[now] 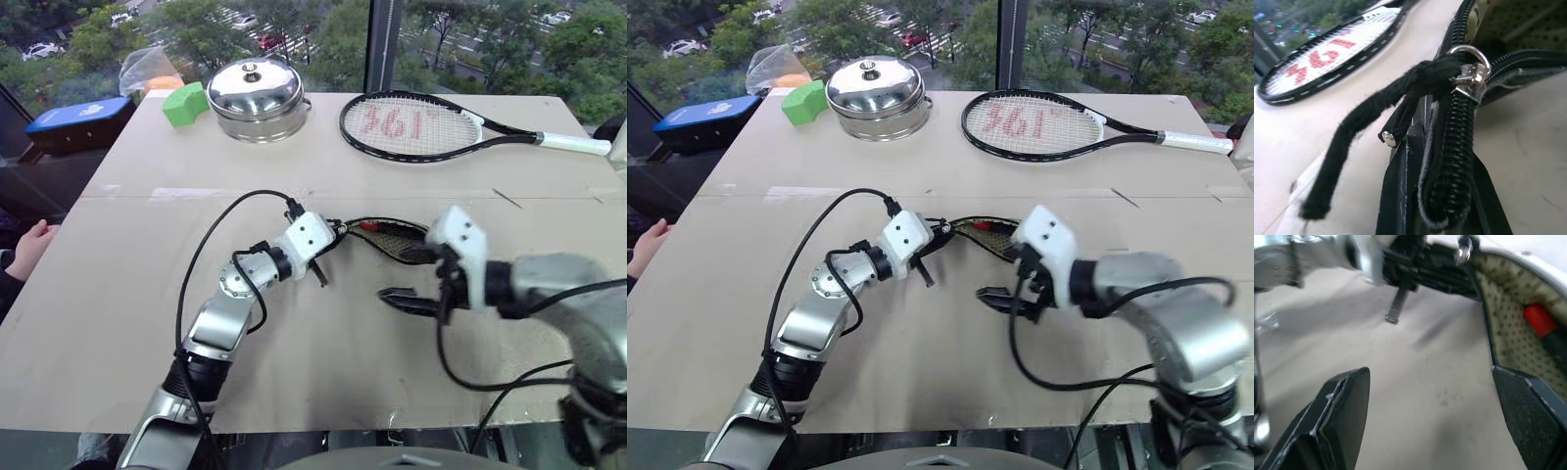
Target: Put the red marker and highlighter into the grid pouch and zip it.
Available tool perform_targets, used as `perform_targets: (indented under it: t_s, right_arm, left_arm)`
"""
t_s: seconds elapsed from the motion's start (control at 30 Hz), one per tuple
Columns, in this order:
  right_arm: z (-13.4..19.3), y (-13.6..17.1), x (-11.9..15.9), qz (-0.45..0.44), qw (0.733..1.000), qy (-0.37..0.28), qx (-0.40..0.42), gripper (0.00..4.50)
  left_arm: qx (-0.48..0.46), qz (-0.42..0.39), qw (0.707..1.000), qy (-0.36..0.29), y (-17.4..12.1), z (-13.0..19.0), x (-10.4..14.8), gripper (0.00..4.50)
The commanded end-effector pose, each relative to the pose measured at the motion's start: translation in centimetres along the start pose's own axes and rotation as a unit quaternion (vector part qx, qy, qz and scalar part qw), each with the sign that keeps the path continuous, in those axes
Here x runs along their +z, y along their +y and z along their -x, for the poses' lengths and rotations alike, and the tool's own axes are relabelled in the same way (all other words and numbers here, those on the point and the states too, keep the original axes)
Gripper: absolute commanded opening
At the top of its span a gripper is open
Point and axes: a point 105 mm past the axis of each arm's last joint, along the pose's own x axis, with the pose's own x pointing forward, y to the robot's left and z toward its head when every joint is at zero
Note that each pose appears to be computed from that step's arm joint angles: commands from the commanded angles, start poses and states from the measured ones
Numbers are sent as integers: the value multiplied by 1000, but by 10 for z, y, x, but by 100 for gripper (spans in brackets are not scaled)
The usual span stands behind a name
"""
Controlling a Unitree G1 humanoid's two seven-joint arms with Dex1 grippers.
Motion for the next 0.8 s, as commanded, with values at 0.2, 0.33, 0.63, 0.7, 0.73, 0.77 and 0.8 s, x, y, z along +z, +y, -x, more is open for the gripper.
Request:
perform_targets:
  t_s: [0.2, 0.33, 0.63, 0.7, 0.73, 0.77, 0.8]
  right_arm:
    - [-15, -3, 52, 253, 957, -112, -81, 400]
    - [-25, -9, 54, 314, 941, -101, -75, 400]
    - [-48, -9, 62, 298, 948, -107, -17, 350]
    - [-51, -7, 64, 301, 947, -109, -6, 267]
    - [-53, -5, 65, 304, 946, -111, 0, 267]
    - [-55, -4, 66, 306, 945, -113, 7, 267]
    - [-57, -3, 68, 308, 945, -114, 10, 267]
  left_arm:
    - [-35, 9, 999, -21, 2, 7, 11, 0]
    - [-42, 8, 999, -19, 3, 10, 11, 0]
    - [-51, -11, 998, -19, 0, 12, 14, 0]
    - [-52, -12, 998, -20, -1, 12, 14, 0]
    - [-53, -14, 998, -20, -2, 12, 15, 0]
    - [-53, -14, 998, -20, -2, 13, 15, 0]
    - [-55, -17, 998, -20, -3, 13, 15, 0]
